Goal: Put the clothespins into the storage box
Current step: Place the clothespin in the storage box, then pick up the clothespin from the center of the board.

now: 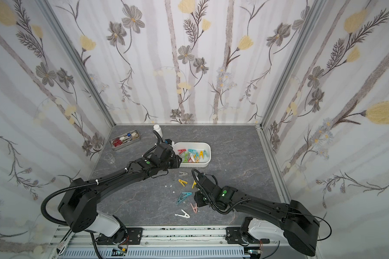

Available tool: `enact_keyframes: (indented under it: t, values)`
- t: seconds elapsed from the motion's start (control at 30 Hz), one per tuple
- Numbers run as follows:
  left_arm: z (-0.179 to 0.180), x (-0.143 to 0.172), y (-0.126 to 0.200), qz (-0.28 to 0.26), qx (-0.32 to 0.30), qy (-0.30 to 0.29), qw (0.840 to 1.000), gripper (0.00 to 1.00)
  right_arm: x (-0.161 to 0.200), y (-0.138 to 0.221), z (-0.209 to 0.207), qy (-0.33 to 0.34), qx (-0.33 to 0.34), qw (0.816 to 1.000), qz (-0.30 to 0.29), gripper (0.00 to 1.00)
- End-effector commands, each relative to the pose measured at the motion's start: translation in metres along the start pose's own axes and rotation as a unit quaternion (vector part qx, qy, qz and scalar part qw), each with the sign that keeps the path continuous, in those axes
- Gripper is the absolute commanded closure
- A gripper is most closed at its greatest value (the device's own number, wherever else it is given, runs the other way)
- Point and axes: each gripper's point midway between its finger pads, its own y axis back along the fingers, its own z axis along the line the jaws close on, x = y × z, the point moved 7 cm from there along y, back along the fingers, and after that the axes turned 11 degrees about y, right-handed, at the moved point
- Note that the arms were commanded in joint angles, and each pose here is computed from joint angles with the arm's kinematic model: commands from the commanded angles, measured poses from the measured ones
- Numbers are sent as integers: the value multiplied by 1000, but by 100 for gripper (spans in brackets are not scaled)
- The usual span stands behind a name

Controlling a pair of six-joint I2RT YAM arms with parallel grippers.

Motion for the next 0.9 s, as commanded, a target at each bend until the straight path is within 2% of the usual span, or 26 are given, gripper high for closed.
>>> enact_keyframes:
  t: [0.0, 0.5, 0.73, 0.87]
  values:
    - [3, -4, 11, -33, 2, 11, 999, 63, 1, -8, 1, -23, 5, 1000, -1, 60]
    - [19, 6, 32, -49, 3, 27, 998, 62, 6, -42, 0, 0, 29, 998, 52, 65]
    - [22, 7, 36, -52, 3, 31, 998, 62, 6, -49, 0, 19, 36, 997, 68, 75]
    - [24, 8, 38, -54, 0, 33, 998, 62, 7, -50, 0, 24, 35, 997, 72, 84]
